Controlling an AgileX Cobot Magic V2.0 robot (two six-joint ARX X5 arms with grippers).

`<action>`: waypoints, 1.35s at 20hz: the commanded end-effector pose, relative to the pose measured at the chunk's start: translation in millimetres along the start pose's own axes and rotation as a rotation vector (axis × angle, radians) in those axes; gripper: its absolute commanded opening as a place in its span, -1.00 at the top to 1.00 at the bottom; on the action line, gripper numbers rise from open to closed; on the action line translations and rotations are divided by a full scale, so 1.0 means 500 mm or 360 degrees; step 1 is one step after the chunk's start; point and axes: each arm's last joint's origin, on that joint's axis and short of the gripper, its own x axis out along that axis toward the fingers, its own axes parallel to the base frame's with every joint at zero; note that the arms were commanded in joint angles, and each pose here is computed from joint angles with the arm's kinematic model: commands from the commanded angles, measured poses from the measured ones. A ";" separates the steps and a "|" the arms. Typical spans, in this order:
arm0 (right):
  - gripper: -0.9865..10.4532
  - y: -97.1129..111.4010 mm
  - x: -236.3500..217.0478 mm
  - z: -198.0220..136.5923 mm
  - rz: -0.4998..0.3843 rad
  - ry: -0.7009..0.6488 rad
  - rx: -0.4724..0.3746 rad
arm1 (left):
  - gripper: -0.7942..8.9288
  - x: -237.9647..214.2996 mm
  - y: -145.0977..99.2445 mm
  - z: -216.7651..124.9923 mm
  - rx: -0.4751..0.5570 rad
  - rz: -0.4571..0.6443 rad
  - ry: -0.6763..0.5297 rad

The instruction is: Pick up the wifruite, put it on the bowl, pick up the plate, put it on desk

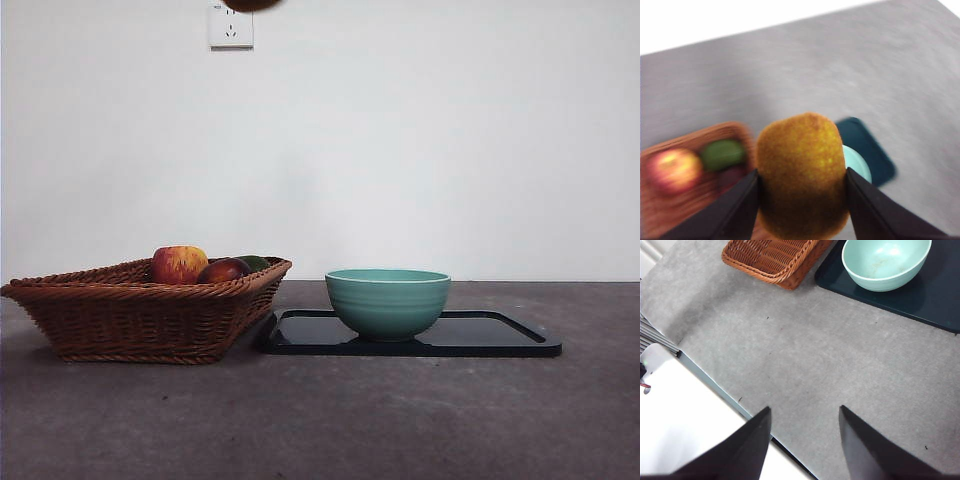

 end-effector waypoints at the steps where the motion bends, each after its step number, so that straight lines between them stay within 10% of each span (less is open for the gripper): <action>1: 0.45 0.003 -0.003 0.006 0.0002 -0.0022 -0.0035 | 0.41 -0.040 0.014 0.003 -0.0079 0.0095 -0.0054; 10: 0.45 0.003 -0.003 0.006 0.0002 -0.0025 -0.0045 | 0.41 -0.005 0.087 -0.153 -0.0328 0.0311 0.0056; 27: 0.45 0.003 -0.003 0.006 0.0002 -0.0024 -0.0028 | 0.41 0.303 0.128 -0.385 -0.0154 0.0356 0.0500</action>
